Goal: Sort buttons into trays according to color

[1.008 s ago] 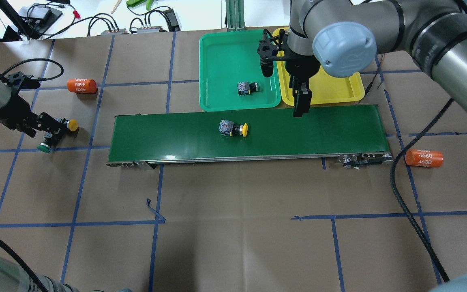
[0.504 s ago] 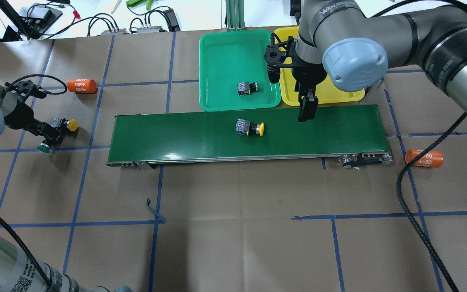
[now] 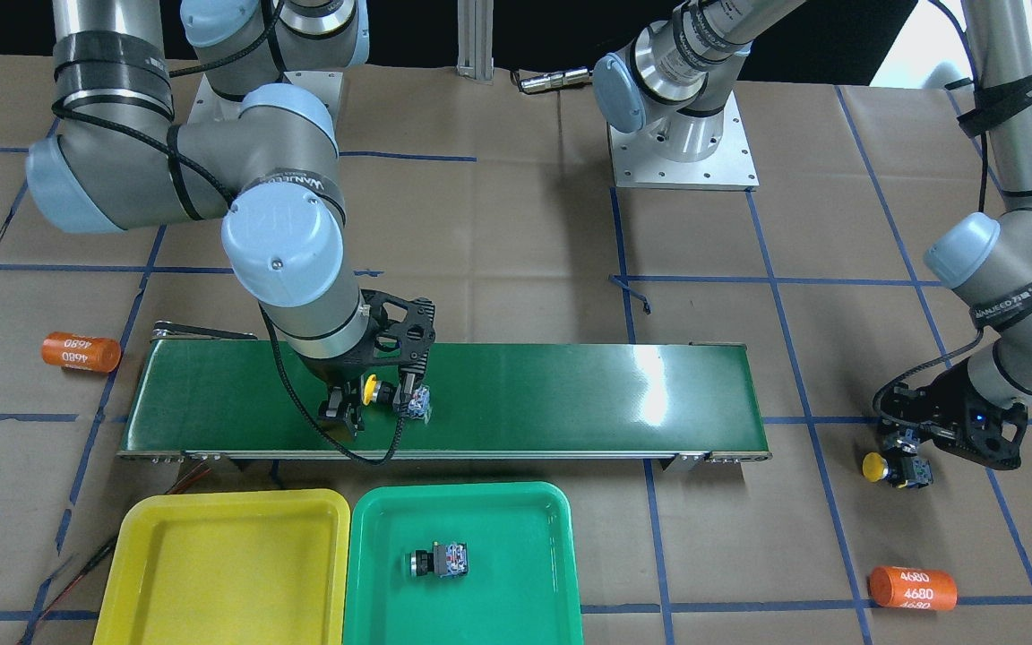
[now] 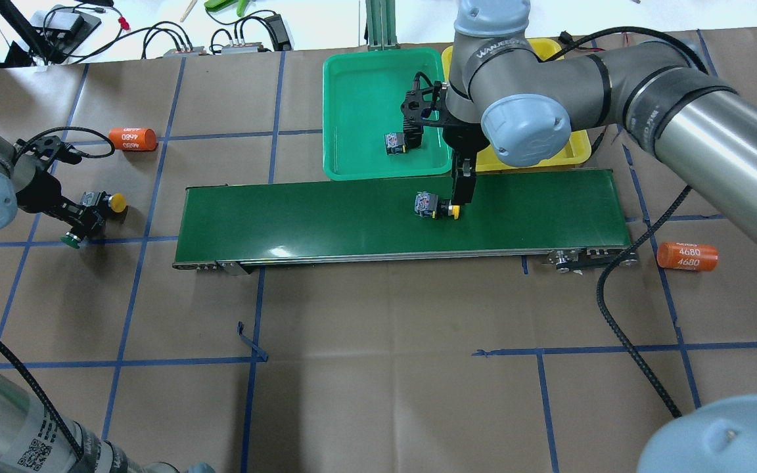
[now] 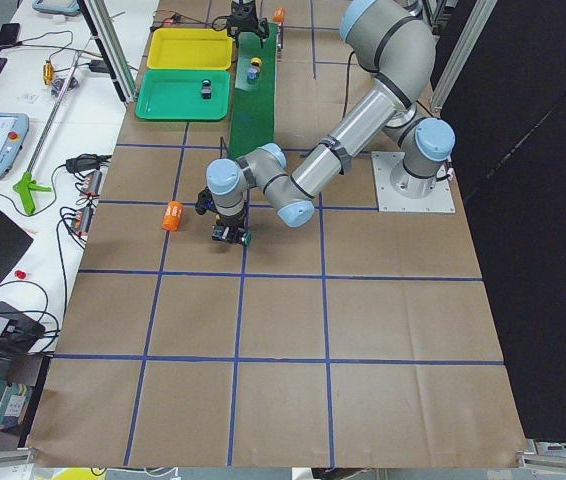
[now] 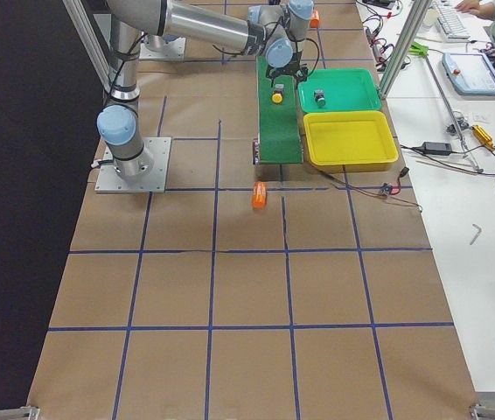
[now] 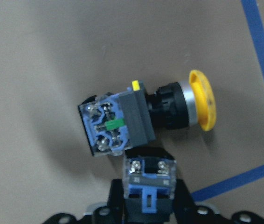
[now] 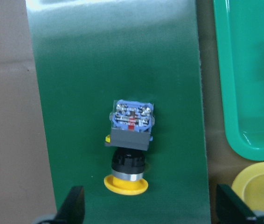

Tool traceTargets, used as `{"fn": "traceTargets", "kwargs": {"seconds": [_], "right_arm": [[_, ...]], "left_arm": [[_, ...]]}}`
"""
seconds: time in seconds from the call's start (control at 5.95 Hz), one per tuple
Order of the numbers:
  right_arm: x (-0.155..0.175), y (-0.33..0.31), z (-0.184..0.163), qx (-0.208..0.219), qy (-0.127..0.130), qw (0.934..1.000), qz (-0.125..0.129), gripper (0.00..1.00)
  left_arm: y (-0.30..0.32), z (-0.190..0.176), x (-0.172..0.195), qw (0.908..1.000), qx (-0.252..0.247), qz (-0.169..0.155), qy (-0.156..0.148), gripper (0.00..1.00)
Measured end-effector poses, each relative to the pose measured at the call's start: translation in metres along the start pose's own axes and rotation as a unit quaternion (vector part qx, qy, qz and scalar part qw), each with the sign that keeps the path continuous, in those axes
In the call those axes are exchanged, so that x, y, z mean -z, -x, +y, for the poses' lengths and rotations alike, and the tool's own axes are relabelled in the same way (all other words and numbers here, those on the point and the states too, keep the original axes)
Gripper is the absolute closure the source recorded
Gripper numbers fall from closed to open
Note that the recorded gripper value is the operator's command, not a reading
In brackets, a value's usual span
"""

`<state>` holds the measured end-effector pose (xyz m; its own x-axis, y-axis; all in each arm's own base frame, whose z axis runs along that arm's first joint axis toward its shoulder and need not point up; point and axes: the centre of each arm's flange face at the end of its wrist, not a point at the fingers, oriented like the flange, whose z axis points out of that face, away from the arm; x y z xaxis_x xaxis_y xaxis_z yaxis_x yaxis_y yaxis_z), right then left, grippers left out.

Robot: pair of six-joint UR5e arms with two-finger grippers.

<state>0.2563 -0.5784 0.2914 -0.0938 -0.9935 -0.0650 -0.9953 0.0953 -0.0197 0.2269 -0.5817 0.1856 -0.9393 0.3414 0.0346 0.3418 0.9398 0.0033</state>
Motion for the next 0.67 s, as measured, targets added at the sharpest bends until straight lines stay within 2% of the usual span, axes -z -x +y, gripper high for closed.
{"fn": "traceTargets", "kwargs": {"seconds": [0.17,0.34,0.5,0.67], "right_arm": [[-0.02,0.005,0.002,-0.001,0.002,1.0,-0.005,0.0],[-0.038,0.013,0.011,-0.002,0.004,1.0,-0.001,0.04],[-0.046,0.017,0.024,-0.008,0.004,0.9999,0.01,0.33],[-0.043,0.017,0.044,-0.015,0.008,0.9997,0.015,0.76]], "left_arm": [[-0.002,0.001,0.011,0.9994,0.033,-0.012,0.002,0.8],[-0.01,0.002,0.03,0.996,0.087,-0.019,0.001,0.8],[-0.024,0.004,0.05,0.9873,0.158,-0.019,-0.001,0.81],[-0.045,-0.003,0.071,0.9685,0.248,-0.014,-0.01,0.81]]}}
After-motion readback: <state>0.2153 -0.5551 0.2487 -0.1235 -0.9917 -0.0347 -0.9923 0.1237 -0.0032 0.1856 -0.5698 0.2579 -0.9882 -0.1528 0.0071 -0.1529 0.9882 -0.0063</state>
